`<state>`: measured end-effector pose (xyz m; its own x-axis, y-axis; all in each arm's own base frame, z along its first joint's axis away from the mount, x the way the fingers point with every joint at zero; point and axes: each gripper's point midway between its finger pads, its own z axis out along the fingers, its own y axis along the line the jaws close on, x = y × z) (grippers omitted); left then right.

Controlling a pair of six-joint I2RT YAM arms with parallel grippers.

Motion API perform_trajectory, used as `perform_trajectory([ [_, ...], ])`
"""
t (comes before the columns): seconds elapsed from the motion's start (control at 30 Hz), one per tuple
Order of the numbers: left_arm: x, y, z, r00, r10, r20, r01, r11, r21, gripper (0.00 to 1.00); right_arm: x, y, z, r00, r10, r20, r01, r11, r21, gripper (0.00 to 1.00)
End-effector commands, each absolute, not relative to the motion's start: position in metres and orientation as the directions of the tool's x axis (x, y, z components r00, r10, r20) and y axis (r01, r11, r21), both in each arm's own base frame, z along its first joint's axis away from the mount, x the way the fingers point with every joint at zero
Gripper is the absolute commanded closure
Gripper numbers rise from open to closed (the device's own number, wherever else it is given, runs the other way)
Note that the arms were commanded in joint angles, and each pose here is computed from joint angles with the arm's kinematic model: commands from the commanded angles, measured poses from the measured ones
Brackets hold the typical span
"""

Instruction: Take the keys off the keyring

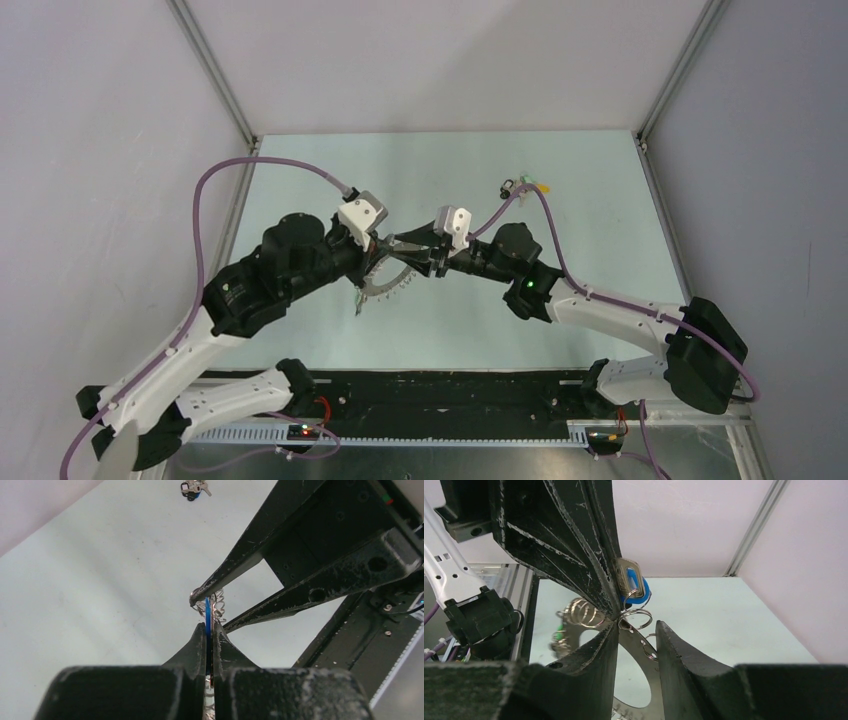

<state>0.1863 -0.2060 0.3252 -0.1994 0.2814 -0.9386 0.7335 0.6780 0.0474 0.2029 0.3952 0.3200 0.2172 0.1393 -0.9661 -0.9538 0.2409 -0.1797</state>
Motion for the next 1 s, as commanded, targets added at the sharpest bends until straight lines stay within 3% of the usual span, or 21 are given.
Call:
perform_trajectory([
  [0.0,0.180,-0.214,0.365,-0.219,0.156,-0.963,0.734,0.677,-0.058,1.00,0.205,0.396,0.345,0.290,0.171,-0.942,-0.934,0.266,-0.239,0.60],
  [0.37,0.163,-0.236,0.361,-0.528,0.141,-0.838,0.668,0.678,-0.307,1.00,0.186,0.387,0.338,0.322,0.169,-0.932,-0.933,0.226,-0.281,0.55],
  [0.73,0.166,-0.241,0.361,-0.723,-0.002,-0.691,0.511,0.671,-0.537,1.00,0.186,0.353,0.320,0.330,0.091,-0.940,-0.907,0.306,-0.289,0.50],
  [0.97,0.175,-0.249,0.355,-0.787,-0.046,-0.616,0.430,0.675,-0.599,1.00,0.184,0.336,0.318,0.318,0.082,-0.945,-0.898,0.345,-0.272,0.45],
])
